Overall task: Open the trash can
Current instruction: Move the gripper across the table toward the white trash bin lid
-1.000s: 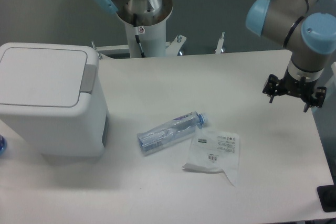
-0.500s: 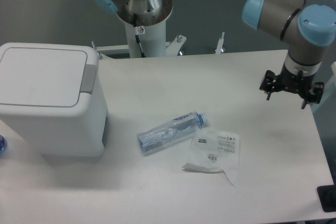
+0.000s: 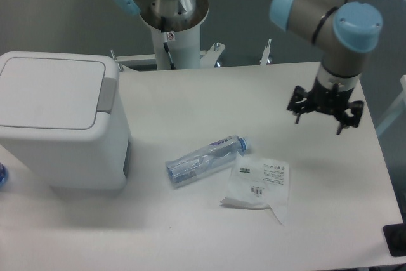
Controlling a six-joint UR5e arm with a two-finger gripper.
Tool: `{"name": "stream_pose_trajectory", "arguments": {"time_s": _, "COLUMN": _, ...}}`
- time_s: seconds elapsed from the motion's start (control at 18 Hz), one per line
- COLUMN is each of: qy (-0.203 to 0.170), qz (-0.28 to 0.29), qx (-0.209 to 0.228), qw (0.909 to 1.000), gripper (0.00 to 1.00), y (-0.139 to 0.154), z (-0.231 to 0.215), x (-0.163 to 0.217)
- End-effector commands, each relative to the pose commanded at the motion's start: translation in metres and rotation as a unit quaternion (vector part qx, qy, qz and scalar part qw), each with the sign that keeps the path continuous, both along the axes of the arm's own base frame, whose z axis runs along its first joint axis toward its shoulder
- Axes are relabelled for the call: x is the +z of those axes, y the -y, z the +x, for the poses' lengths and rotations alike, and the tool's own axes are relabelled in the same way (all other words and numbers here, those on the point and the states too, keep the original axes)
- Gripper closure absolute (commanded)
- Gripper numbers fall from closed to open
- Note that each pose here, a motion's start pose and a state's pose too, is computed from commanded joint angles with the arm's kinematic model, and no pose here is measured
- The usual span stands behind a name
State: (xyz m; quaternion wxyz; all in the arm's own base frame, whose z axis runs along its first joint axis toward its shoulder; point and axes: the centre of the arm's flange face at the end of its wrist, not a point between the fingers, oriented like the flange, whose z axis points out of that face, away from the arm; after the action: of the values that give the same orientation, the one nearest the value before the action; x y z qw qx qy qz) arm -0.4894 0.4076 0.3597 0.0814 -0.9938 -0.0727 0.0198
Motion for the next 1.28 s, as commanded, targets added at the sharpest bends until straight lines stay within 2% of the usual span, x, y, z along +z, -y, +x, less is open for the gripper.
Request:
{"name": "stream_pose_trajectory", "arguments": {"time_s": 0.17, "qy": 0.017, "qz": 0.042, "qx": 0.005, "qw": 0.9989, "gripper": 0.0, "y": -0.033, "z": 0.036, "x": 0.022}}
{"name": "stream_pose_trajectory", "arguments": {"time_s": 0.28, "qy": 0.038, "qz": 0.082, "qx": 0.006, "qw": 0.9959, "gripper": 0.0, "y": -0.039, "z": 0.054, "x": 0.043}}
{"name": "stream_pose_trajectory", "arguments": {"time_s": 0.5, "qy": 0.084, "qz": 0.164, "qx": 0.042, "qw": 0.982, "gripper": 0.0, "y": -0.05, "z": 0.085, "x": 0.084}}
{"name": "stream_pose_trajectory", "arguments": {"time_s": 0.67, "qy": 0.095, "qz": 0.181, "qx": 0.069, "qw": 0.9764, "gripper": 0.0, "y": -0.055, "z": 0.112, "x": 0.108}}
{"name": "stream_pose_trajectory", "arguments": {"time_s": 0.83, "qy": 0.106, "qz": 0.202, "qx": 0.077, "qw": 0.9705, "gripper": 0.0, "y": -0.052, "z": 0.137, "x": 0.127}}
{"name": "stream_pose_trajectory", "arguments": {"time_s": 0.94, "qy": 0.116, "qz": 0.213, "qx": 0.108, "qw": 0.964, "gripper": 0.0, "y": -0.044, "z": 0.157, "x": 0.143}}
{"name": "stream_pose_trajectory", "arguments": {"time_s": 1.06, "qy": 0.135, "qz": 0.214, "qx": 0.157, "qw": 0.9547, "gripper": 0.0, "y": -0.039, "z": 0.174, "x": 0.145}}
{"name": "stream_pose_trajectory", "arguments": {"time_s": 1.11, "qy": 0.142, "qz": 0.214, "qx": 0.165, "qw": 0.9523, "gripper": 0.0, "y": -0.044, "z": 0.182, "x": 0.148}}
{"name": "stream_pose_trajectory", "arguments": {"time_s": 1.28, "qy": 0.159, "qz": 0.205, "qx": 0.156, "qw": 0.9531, "gripper": 0.0, "y": -0.061, "z": 0.219, "x": 0.147}}
